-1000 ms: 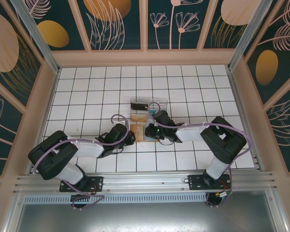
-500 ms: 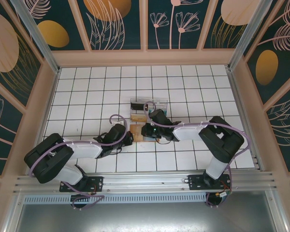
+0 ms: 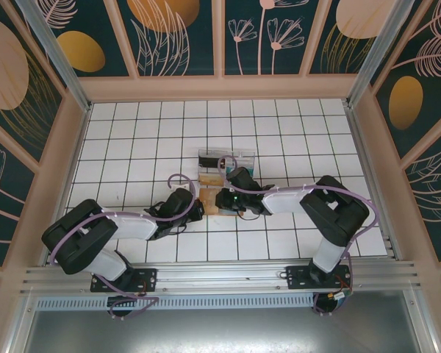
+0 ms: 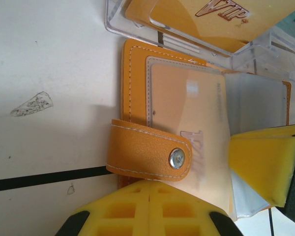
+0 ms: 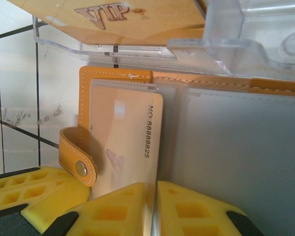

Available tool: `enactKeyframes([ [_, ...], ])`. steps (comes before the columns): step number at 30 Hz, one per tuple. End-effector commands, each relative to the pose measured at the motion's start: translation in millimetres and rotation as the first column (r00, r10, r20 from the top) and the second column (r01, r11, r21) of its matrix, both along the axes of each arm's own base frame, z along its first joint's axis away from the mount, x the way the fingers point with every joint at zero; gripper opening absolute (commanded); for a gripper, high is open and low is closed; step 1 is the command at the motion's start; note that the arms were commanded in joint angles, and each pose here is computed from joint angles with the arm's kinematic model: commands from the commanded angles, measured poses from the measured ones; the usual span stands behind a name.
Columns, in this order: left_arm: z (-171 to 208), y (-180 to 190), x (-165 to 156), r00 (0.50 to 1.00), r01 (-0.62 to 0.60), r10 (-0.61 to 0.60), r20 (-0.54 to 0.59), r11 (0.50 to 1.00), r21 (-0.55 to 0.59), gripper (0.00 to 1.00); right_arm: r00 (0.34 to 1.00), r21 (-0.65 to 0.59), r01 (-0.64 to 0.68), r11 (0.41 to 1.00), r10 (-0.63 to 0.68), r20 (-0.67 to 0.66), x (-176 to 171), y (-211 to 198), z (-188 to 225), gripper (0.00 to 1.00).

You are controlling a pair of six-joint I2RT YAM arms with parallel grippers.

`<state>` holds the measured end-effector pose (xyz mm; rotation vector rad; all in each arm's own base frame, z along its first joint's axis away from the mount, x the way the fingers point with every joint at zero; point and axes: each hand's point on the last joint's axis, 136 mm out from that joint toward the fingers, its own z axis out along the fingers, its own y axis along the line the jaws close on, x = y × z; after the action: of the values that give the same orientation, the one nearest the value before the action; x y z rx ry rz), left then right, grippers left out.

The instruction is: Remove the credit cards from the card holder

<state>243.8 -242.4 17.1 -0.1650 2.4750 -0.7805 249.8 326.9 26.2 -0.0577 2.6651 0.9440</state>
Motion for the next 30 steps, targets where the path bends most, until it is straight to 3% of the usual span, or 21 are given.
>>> enactKeyframes([
  [1,-11,0,-7,0.999,0.029,-0.029,-0.041,0.999,0.017,0.00,1.000,0.023,-0.021,1.000,0.022,-0.018,-2,7,-3,0.16],
  [4,-11,-1,-7,0.999,0.033,-0.033,-0.042,0.999,0.015,0.00,1.000,0.035,-0.023,0.999,0.024,-0.019,-2,9,-2,0.15],
  [9,-12,3,-7,0.999,0.019,-0.017,-0.045,0.999,0.030,0.00,1.000,0.027,-0.001,1.000,0.001,-0.017,-1,2,-1,0.00],
  [30,-17,14,-8,0.998,-0.014,0.018,-0.057,0.997,0.076,0.00,0.996,0.037,0.092,0.995,-0.092,-0.003,-2,-47,7,0.00],
])
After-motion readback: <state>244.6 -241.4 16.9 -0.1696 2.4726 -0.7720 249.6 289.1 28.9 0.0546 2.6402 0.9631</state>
